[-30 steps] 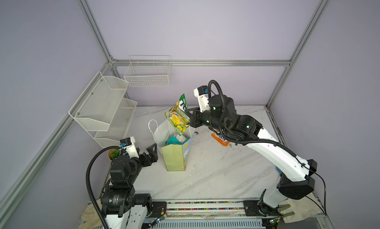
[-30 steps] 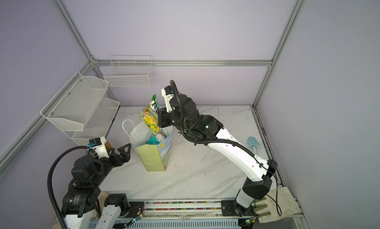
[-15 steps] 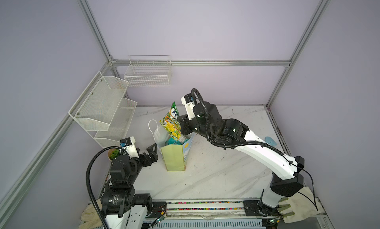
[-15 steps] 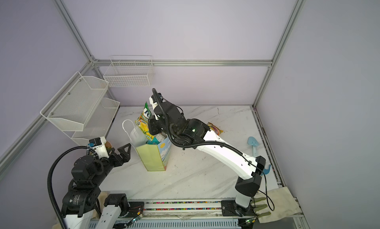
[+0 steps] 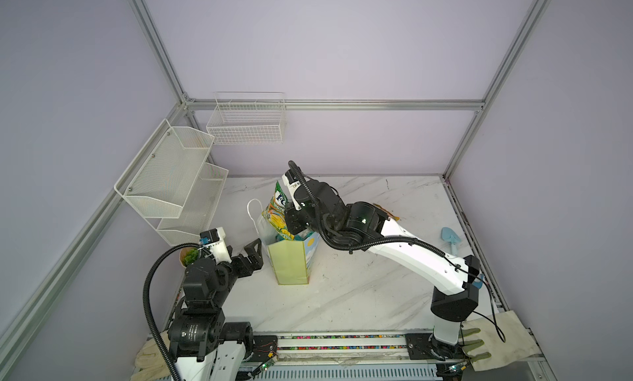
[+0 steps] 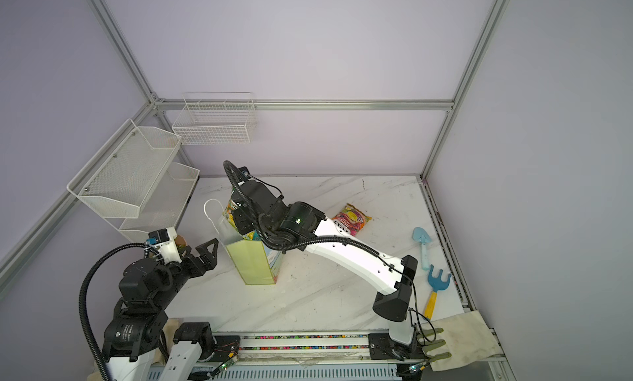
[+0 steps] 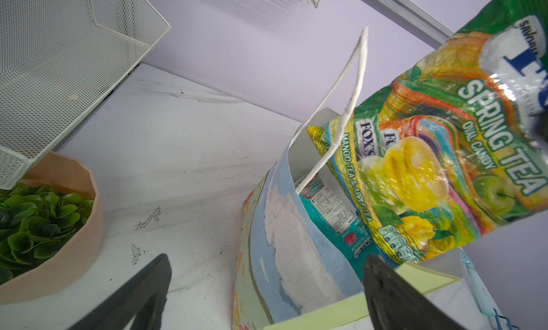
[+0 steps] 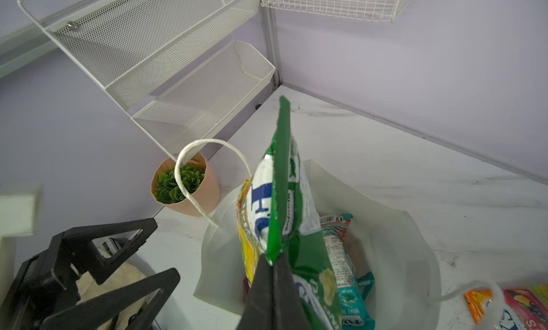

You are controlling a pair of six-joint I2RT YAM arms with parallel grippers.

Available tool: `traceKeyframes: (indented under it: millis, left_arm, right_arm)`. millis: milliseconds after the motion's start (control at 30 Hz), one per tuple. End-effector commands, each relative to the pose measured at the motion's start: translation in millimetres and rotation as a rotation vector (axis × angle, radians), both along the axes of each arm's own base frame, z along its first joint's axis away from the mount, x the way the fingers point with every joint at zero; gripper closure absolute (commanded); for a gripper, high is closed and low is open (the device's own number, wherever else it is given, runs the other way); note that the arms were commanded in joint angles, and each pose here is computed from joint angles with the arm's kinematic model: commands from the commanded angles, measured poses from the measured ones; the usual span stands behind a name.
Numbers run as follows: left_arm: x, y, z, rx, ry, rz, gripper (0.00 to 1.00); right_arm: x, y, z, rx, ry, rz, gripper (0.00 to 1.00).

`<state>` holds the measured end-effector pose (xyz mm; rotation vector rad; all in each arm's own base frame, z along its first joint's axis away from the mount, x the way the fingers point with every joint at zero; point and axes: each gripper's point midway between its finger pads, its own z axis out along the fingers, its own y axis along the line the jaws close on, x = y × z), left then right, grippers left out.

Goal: Place the snacks into the paper bag
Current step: Place the snack in the paper bag.

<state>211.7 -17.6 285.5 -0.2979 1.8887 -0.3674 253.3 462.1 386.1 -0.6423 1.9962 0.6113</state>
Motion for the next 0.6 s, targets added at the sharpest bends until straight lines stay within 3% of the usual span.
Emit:
traceKeyframes:
  millis: [0, 567]
  left_arm:
    - [4, -2, -9, -0.004, -0.003, -0.011, 0.0]
    - [5, -2, -9, -0.003, 0.0, -0.013, 0.0]
  right_arm:
    - [-1, -3, 9, -0.013, -0.037, -0.015, 1.0]
    - [6, 16, -45, -0.141, 0.015, -0.022, 1.0]
